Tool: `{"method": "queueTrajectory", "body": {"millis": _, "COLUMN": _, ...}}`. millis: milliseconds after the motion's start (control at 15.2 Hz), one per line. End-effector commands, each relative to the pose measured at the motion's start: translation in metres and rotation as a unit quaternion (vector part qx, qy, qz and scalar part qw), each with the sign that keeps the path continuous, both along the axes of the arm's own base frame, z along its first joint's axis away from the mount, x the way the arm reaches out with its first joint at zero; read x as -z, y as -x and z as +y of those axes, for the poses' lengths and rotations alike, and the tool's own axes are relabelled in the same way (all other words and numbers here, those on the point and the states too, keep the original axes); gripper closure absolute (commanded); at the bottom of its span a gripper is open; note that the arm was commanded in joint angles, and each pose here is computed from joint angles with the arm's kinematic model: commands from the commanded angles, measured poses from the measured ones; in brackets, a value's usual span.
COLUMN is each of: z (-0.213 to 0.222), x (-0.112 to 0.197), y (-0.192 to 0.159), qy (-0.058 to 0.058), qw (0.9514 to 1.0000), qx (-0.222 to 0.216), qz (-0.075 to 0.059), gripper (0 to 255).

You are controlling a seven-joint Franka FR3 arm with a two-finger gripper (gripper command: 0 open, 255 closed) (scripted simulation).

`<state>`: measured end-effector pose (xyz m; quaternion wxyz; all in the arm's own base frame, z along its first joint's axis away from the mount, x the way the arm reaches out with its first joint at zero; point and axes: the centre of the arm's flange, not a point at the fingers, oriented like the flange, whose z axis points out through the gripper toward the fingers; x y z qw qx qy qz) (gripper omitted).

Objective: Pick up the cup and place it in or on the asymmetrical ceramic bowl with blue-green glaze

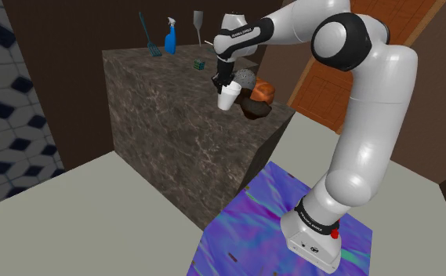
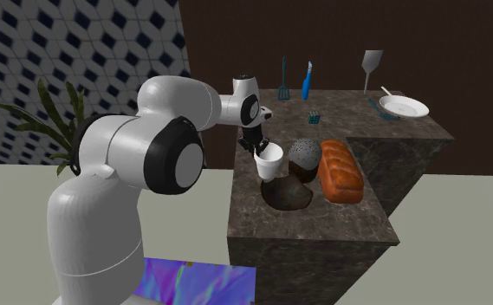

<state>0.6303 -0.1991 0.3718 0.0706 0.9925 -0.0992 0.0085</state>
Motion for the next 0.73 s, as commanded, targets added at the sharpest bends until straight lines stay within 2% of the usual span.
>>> {"method": "queueTrajectory", "body": {"millis": 0, "z": 0.0, "x": -0.009, "y": 0.0, "qy": 0.0, "qw": 1.0, "qx": 0.0, "qz": 0.0, "gripper": 255}}
{"method": "queueTrajectory", "body": {"millis": 660, "z": 0.0, "x": -0.062, "y": 0.0, "qy": 0.0, "qw": 1.0, "qx": 0.0, "qz": 0.0, "gripper": 255}}
